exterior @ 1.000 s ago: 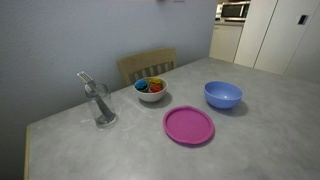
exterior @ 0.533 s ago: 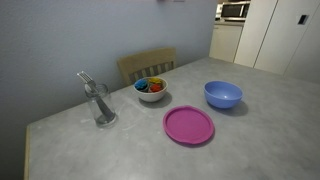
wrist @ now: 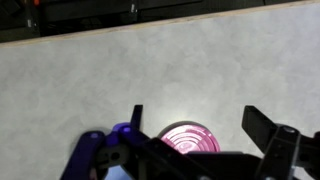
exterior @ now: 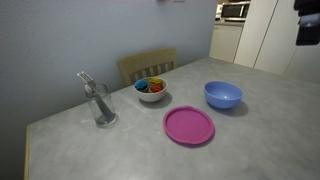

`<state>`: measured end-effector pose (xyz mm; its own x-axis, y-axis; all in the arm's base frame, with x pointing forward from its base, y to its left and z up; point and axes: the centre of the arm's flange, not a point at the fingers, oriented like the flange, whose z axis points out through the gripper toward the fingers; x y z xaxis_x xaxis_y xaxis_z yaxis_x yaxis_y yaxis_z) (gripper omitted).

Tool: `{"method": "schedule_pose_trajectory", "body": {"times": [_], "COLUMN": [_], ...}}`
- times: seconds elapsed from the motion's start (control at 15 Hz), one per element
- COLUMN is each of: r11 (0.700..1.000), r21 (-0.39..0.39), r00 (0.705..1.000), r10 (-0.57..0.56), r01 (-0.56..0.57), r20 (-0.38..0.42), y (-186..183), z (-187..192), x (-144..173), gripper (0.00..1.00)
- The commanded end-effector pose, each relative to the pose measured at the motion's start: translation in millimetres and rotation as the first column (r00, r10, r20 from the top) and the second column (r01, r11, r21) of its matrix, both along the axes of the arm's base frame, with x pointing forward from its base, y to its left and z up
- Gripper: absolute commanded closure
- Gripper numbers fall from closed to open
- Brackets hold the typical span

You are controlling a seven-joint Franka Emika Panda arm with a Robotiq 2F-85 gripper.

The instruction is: Put the plate on the blue bowl

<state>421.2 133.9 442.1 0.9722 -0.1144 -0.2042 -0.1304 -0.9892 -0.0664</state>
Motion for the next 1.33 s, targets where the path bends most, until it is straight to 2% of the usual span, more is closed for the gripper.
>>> {"method": "schedule_pose_trajectory", "body": {"times": [0.0, 0.13, 0.33, 0.47, 0.6, 0.73, 0.93, 1.2, 1.27], "r11": [1.0, 1.0, 0.996, 0.985, 0.959, 0.924, 0.853, 0.726, 0.787], "r21": [0.001, 0.001, -0.051, -0.09, -0.105, -0.099, -0.079, -0.022, -0.035], "r00": [1.0, 1.0, 0.995, 0.983, 0.955, 0.919, 0.847, 0.723, 0.782], "r10": [0.0, 0.001, 0.072, 0.154, 0.275, 0.379, 0.521, 0.687, 0.617], "r01": [0.0, -0.001, -0.069, -0.145, -0.264, -0.369, -0.516, -0.687, -0.616], "r20": [0.008, 0.021, 0.066, 0.101, 0.108, 0.108, 0.103, 0.081, 0.087], "y": [0, 1, 1, 6, 13, 25, 48, 69, 62], "z": [3, 9, -6, -18, -33, -48, -75, -120, -102], "x": [-1, -3, 20, 43, 65, 84, 107, 121, 102], "gripper": [0.0, 0.0, 0.0, 0.0, 0.0, 0.0, 0.0, 0.0, 0.0]}}
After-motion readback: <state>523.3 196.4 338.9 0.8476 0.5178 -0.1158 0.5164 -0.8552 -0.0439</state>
